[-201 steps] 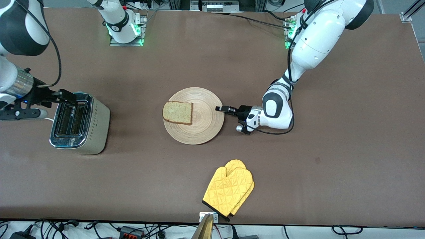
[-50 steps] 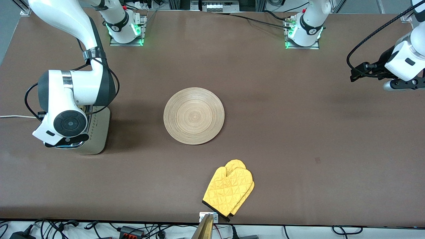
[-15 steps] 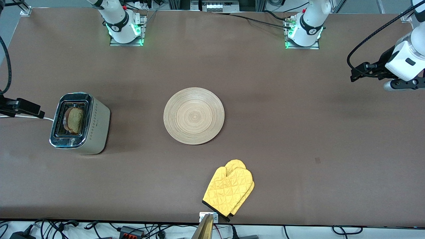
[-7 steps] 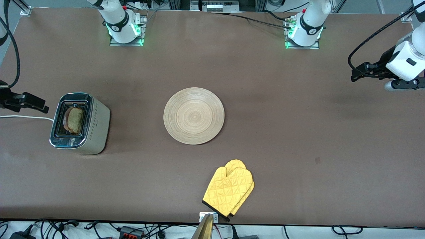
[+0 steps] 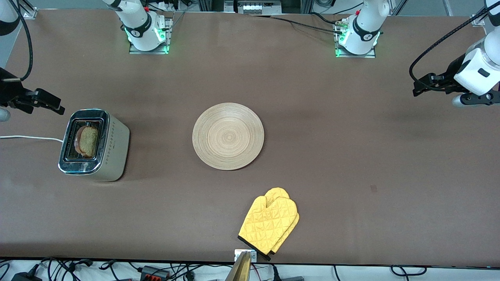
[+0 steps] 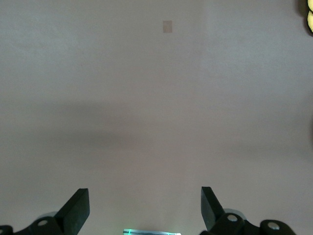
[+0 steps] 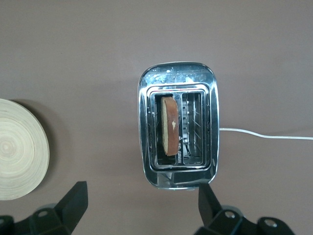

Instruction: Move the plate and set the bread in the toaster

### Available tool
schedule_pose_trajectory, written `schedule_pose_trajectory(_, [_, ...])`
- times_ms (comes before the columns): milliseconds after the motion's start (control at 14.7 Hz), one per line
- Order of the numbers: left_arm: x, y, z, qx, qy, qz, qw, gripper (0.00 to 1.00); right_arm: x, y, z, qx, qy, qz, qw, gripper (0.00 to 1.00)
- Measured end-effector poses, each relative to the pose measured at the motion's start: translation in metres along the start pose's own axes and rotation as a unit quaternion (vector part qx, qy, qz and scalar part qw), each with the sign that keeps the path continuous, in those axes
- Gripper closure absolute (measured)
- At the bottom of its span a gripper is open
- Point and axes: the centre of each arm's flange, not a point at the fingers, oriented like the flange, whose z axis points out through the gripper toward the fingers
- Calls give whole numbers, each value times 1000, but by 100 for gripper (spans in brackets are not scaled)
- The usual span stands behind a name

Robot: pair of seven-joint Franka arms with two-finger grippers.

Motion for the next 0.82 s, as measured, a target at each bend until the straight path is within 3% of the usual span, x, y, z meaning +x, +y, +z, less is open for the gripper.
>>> schedule_pose_trajectory(818, [0,0,0,0,0,0,1000,0,-9,-4,-7,1,-12,-3,1000,0])
